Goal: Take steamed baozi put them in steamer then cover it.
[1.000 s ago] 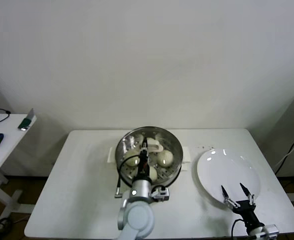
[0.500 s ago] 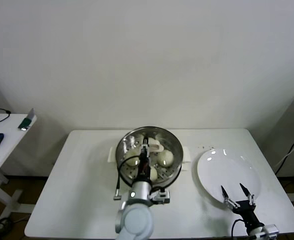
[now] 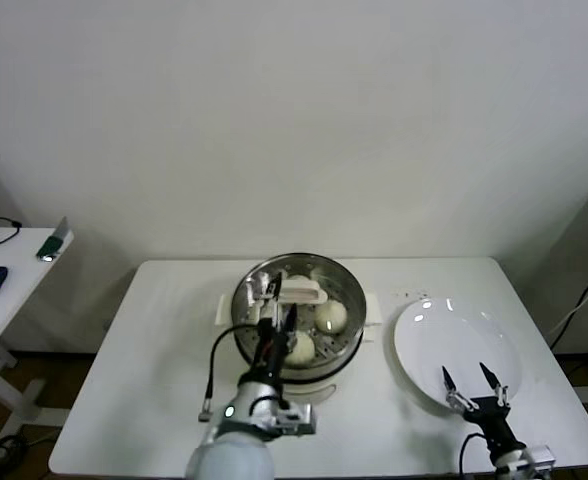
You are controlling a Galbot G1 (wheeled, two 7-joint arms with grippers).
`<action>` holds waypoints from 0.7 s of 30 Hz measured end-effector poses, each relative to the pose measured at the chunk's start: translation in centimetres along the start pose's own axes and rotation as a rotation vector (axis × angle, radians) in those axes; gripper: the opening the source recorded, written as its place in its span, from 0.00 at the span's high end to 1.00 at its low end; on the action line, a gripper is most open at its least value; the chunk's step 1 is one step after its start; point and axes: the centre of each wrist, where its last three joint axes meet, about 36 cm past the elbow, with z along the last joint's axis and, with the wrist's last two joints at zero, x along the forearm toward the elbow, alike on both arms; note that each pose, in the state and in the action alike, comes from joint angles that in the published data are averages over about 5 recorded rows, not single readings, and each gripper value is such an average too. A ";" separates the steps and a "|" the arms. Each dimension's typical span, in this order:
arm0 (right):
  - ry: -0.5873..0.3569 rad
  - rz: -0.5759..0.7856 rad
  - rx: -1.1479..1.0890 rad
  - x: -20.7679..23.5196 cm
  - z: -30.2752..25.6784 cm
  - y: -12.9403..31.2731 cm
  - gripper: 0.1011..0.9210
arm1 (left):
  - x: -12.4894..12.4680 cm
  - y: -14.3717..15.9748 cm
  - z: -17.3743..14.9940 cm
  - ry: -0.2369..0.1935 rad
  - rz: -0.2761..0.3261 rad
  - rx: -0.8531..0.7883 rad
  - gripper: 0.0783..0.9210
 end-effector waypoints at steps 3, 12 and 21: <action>-0.014 0.005 -0.004 -0.1 -0.3 0.1 0.12 | 0.5 0.7 1.9 -0.020 -0.005 0.121 0.12; -0.045 0.023 -0.018 -0.5 -0.3 0.7 0.12 | 2.2 3.2 10.3 0.037 -0.067 0.522 0.12; -0.069 0.033 -0.026 -0.7 0.4 1.4 0.12 | 6.4 2.2 16.9 0.117 -0.115 0.873 0.12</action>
